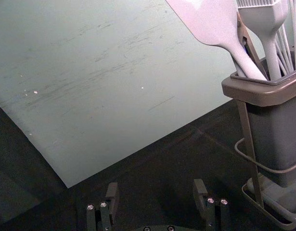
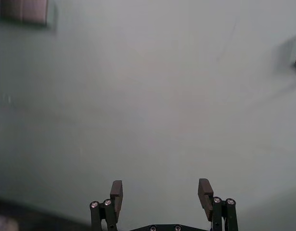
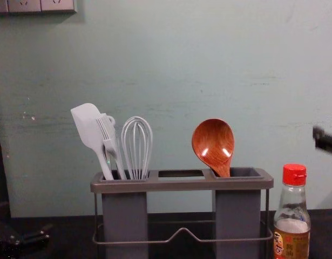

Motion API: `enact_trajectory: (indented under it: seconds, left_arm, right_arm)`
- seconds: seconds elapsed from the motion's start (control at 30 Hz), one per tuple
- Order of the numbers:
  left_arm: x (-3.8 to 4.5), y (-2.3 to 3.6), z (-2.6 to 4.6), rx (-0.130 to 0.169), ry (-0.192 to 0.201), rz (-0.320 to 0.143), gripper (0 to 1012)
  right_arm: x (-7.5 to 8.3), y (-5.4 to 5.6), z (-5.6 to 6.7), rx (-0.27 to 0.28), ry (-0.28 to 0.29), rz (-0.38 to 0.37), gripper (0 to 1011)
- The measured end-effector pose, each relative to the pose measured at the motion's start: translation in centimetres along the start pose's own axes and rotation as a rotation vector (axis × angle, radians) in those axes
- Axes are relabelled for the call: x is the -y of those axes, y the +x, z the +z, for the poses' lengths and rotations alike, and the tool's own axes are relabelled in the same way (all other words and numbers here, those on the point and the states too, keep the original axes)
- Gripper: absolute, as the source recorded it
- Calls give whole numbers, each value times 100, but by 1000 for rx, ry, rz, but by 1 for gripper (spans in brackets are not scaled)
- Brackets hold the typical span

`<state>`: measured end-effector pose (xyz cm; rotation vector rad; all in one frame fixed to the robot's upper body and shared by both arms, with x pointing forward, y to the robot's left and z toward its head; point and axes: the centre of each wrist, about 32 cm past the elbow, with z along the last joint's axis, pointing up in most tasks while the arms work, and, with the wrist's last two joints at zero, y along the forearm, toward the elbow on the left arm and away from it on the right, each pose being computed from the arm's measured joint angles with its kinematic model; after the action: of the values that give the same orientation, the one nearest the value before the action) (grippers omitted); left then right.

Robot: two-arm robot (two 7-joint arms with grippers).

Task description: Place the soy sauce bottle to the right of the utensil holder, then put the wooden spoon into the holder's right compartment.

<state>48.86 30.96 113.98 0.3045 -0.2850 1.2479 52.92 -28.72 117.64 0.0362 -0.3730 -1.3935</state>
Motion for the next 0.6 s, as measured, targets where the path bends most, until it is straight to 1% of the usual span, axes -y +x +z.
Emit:
enact_trajectory:
  seconds: [0.03, 0.07, 0.13, 0.17, 0.3, 0.4, 0.6]
  left_arm:
    - [0, 0, 0, 0, 0, 0, 1012]
    - [0, 0, 0, 0, 0, 0, 1012]
    - [0, 0, 0, 0, 0, 0, 1012]
    - [0, 0, 0, 0, 0, 0, 1011]
    - [0, 0, 0, 0, 0, 0, 1012]
    - [0, 0, 0, 0, 0, 0, 1011]
    - [0, 0, 0, 0, 0, 0, 1011]
  right_arm:
    - [9, 4, -25, 1, -13, 3, 1002]
    - [32, 14, -87, 5, -40, 13, 1002]
    - [55, 20, -155, 6, -66, 24, 1002]
    - [78, 21, -222, 6, -90, 35, 1002]
    - [119, 10, -350, -1, -134, 55, 1002]
    - [128, -3, -404, -7, -151, 66, 1002]
    - [126, -23, -432, -9, -158, 79, 1002]
